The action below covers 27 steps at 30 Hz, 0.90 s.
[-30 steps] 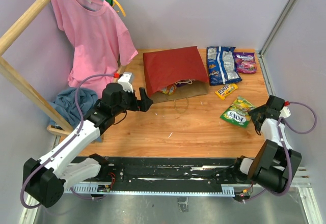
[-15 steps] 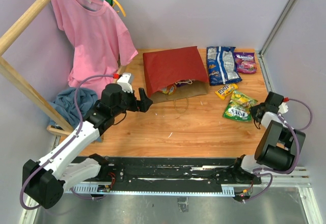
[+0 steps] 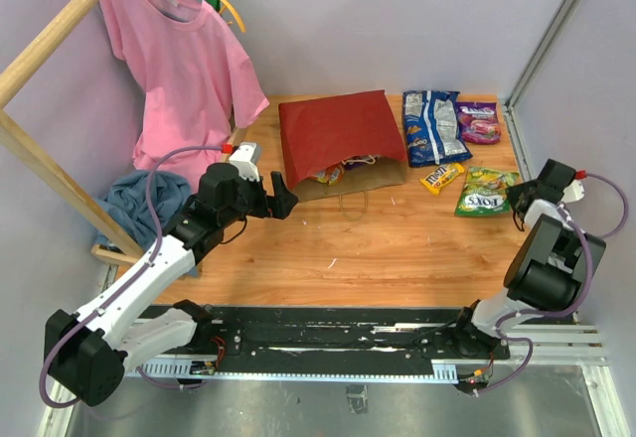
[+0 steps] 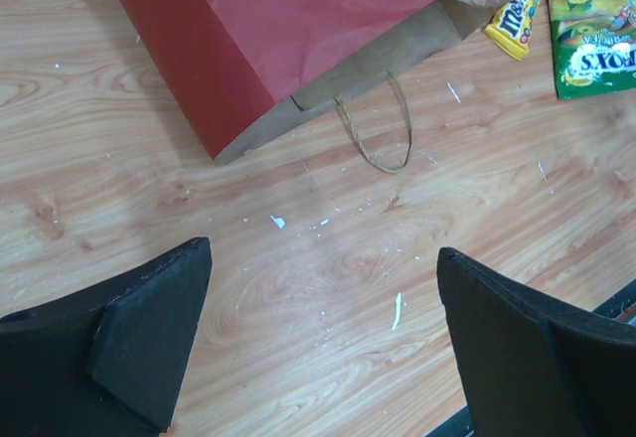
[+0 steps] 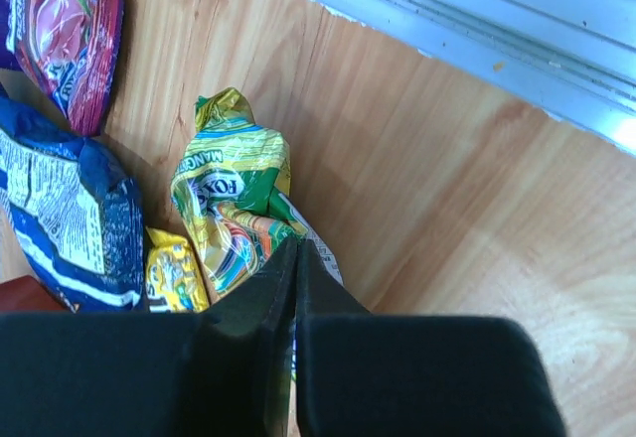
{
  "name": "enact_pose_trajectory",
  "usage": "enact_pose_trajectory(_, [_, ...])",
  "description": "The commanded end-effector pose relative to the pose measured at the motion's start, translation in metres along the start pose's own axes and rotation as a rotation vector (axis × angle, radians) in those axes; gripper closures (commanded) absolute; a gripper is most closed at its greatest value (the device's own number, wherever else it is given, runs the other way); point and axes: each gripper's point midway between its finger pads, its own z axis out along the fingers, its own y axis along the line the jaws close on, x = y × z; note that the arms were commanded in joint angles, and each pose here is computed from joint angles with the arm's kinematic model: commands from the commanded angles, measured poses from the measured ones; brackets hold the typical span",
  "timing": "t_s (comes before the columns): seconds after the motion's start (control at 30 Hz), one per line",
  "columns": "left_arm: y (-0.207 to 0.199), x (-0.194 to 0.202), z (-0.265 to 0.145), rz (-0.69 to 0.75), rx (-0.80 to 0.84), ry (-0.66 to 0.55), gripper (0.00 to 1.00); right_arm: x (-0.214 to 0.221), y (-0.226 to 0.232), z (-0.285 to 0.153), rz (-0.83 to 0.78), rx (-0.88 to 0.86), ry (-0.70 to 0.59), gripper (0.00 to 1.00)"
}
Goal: Take the snacks out of the paper bag
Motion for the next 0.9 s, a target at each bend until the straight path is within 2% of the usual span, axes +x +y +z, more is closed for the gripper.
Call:
enact_pose_trajectory(0.0, [0.001,-0.008,0.000,0.008,-0.007,-0.014,0.00,-0.024,0.014,0.013,-0.010,-0.038,-0.037,0.99])
enact_pose_trajectory(0.43, [0.002,-0.010,0.003,-0.010,-0.026,-0.003,0.00,-0.045,0.056,0.065,-0.050,-0.129,0.024,0.99])
enact_pose_trajectory(0.87, [0.004,-0.010,0.012,-0.021,-0.040,0.011,0.00,-0.031,0.091,0.083,-0.104,-0.223,0.088,0.99])
